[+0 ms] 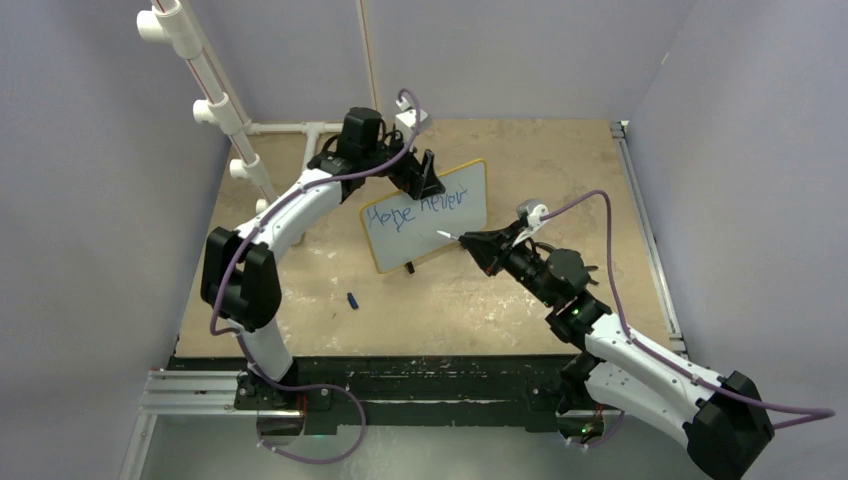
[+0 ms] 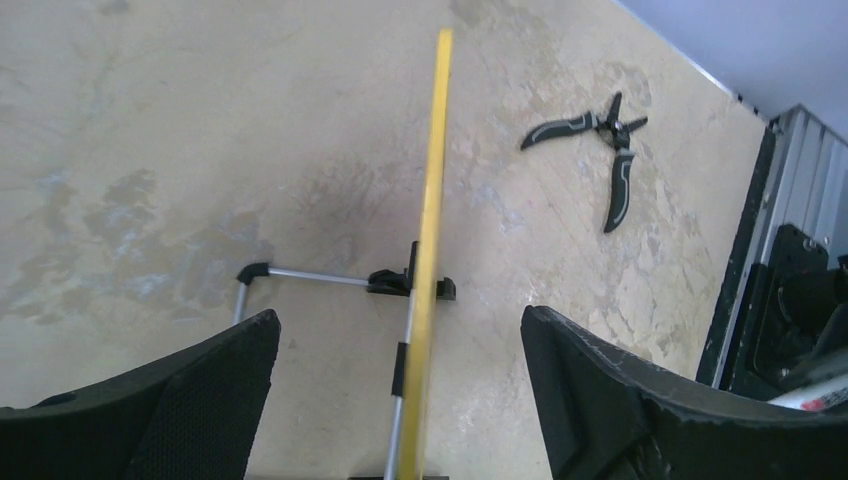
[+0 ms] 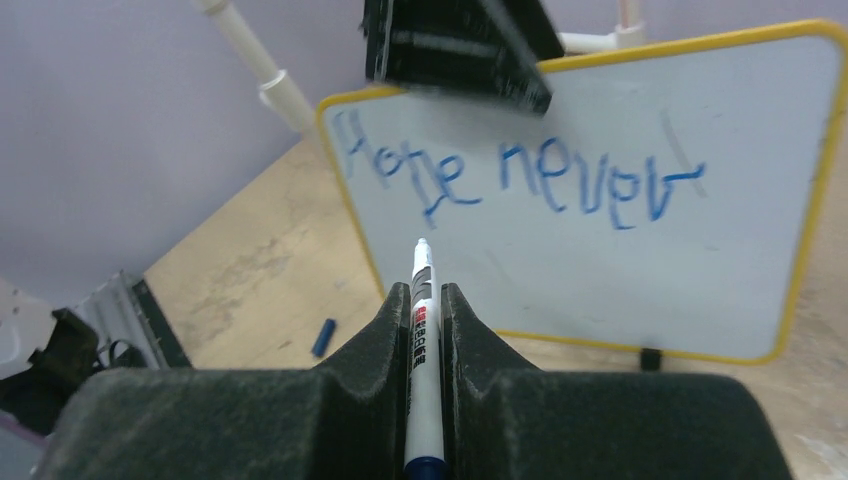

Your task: Write a sentence on the whiteboard

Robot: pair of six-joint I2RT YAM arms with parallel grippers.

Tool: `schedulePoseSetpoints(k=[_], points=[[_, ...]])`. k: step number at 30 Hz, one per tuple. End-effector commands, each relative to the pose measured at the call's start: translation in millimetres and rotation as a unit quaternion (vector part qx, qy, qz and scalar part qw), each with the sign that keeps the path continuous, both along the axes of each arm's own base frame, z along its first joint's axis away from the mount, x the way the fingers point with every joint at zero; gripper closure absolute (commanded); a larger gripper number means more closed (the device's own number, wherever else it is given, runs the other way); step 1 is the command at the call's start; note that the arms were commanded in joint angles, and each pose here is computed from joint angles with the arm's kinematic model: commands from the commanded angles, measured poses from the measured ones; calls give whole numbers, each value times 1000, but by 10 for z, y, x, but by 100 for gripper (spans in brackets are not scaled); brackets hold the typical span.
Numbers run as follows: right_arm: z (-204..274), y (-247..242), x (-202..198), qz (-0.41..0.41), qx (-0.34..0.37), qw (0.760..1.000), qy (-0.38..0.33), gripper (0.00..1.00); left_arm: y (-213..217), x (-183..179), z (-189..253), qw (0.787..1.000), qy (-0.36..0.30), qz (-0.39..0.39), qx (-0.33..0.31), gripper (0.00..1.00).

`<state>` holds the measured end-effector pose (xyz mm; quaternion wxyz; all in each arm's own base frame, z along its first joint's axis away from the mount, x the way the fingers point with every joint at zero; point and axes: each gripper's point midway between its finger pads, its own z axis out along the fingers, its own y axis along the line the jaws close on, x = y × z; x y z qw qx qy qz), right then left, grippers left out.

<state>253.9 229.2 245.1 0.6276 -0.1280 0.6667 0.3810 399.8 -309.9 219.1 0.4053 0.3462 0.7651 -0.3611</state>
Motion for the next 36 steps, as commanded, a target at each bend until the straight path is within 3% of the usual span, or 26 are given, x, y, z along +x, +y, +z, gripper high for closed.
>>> schedulePoseSetpoints(k=[1,6,11,19,26,29,36], points=[[74,178,-72,25,24,999,-7,100,344,107,781,994,-69,60,-64,9],[43,298,-74,42,25,999,-3,100,579,135,916,990,-82,88,-68,8],[-4,439,-98,56,33,998,1,100,1149,108,1006,969,-104,219,-43,8],[-229,822,-28,83,27,996,26,100,1740,-520,457,951,-61,303,6,5],[-380,1110,74,81,14,996,32,100,1768,-913,18,963,-25,268,34,9],[-444,1174,101,76,14,996,34,100,1640,-934,-101,972,-9,233,25,21],[-584,1220,206,46,2,998,44,100,1510,-842,-281,979,13,200,26,35]])
